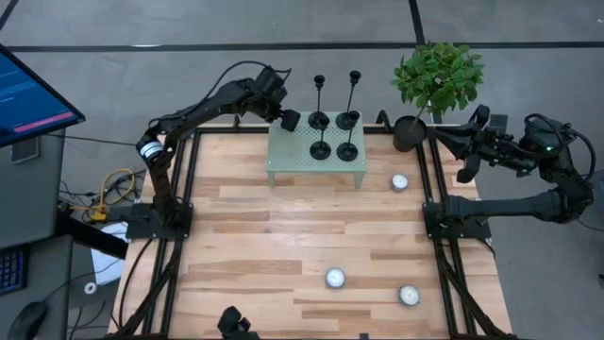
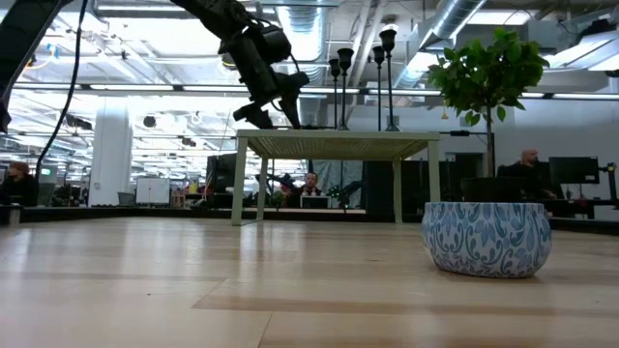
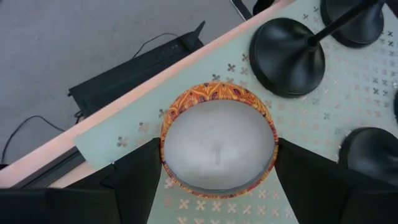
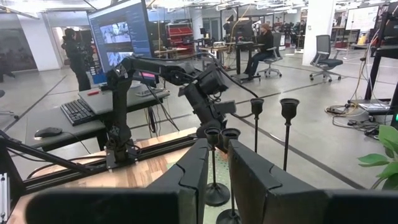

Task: Pick & Place candle stick holders
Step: Put the yellow scented candle on the shelf

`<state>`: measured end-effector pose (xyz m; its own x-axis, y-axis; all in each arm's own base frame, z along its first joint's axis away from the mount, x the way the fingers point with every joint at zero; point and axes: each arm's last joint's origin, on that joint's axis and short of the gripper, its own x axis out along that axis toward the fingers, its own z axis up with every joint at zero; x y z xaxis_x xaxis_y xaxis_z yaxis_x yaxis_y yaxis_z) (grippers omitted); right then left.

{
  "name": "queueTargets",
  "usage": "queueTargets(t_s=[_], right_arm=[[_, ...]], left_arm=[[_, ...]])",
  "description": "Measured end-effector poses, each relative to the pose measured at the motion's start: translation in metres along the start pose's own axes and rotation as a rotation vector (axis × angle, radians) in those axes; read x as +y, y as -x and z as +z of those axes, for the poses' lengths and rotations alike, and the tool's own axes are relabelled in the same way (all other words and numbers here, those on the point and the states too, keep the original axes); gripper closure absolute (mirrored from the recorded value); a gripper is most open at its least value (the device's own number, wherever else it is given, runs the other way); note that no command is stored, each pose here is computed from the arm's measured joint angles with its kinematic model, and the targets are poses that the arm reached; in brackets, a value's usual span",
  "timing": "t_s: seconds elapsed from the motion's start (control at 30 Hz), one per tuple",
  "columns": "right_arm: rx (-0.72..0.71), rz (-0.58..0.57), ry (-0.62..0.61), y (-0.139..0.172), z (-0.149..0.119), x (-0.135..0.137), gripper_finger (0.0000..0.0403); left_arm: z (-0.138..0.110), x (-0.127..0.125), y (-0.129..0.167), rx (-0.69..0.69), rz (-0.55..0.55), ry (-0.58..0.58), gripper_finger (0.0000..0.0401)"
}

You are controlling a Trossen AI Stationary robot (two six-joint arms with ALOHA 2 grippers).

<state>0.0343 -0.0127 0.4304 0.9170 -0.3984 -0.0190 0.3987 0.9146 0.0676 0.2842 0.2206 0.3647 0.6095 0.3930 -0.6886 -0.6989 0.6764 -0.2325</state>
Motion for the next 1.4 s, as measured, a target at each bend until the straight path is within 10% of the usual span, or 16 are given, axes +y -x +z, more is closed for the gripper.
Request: queueTargets(t_s=[0.97, 1.4], right_arm=[[-0.002, 0.001, -0.007, 0.000, 0.000, 0.000, 0.0347], [-0.001, 0.001, 0.004, 0.000, 0.000, 0.000, 0.0347]], left_arm=[[0.003, -0.002, 0.006, -0.041, 0.006, -0.054, 0.0086], [-0.016, -0.004, 0.103, -0.094, 0.054, -0.083, 0.0183]])
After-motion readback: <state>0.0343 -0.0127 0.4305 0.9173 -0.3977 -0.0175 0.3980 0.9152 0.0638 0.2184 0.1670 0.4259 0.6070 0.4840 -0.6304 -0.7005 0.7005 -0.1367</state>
